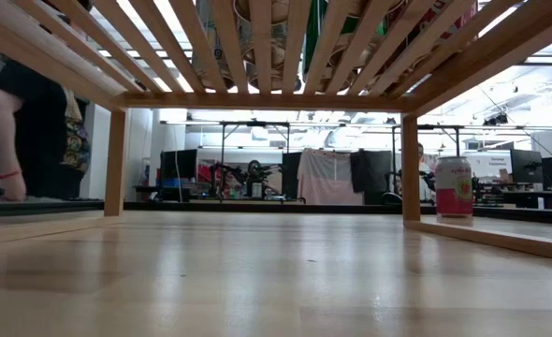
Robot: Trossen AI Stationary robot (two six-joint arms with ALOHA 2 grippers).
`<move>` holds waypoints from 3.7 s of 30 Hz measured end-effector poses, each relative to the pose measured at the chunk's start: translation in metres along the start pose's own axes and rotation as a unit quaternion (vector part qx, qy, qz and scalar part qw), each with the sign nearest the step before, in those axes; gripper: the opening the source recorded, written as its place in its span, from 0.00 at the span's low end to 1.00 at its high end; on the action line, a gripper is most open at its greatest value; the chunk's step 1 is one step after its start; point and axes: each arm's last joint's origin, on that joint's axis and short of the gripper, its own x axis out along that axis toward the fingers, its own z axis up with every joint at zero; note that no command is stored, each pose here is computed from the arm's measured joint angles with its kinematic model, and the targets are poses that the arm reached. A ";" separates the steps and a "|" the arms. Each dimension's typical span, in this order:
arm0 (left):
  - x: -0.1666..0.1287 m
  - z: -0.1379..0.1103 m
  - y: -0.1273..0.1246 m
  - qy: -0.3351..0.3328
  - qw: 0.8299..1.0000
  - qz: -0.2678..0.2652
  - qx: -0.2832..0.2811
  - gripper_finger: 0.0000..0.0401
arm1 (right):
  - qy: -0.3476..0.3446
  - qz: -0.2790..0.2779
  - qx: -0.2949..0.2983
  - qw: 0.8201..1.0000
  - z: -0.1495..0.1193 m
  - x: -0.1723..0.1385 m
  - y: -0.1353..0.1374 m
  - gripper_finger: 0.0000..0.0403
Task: Place canned beverage on shelf
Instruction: Put the white-yellow soda can on the shelf and aligned with the other white-yellow soda can
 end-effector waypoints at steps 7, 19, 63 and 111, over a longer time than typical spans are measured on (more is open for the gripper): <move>0.006 -0.010 0.007 0.013 1.000 0.001 -0.026 0.58 | -0.025 0.012 0.020 0.999 -0.006 0.008 -0.005 0.91; 0.015 -0.013 0.007 0.022 0.999 -0.006 -0.026 0.58 | -0.039 0.021 0.022 0.999 -0.010 0.014 -0.001 0.91; 0.007 -0.003 0.013 0.017 0.999 0.032 -0.022 0.90 | -0.036 0.001 0.022 0.999 0.001 0.009 0.020 0.58; 0.002 0.051 -0.067 0.022 0.995 0.051 0.081 0.93 | 0.190 -0.065 -0.041 0.979 -0.052 0.081 0.125 0.58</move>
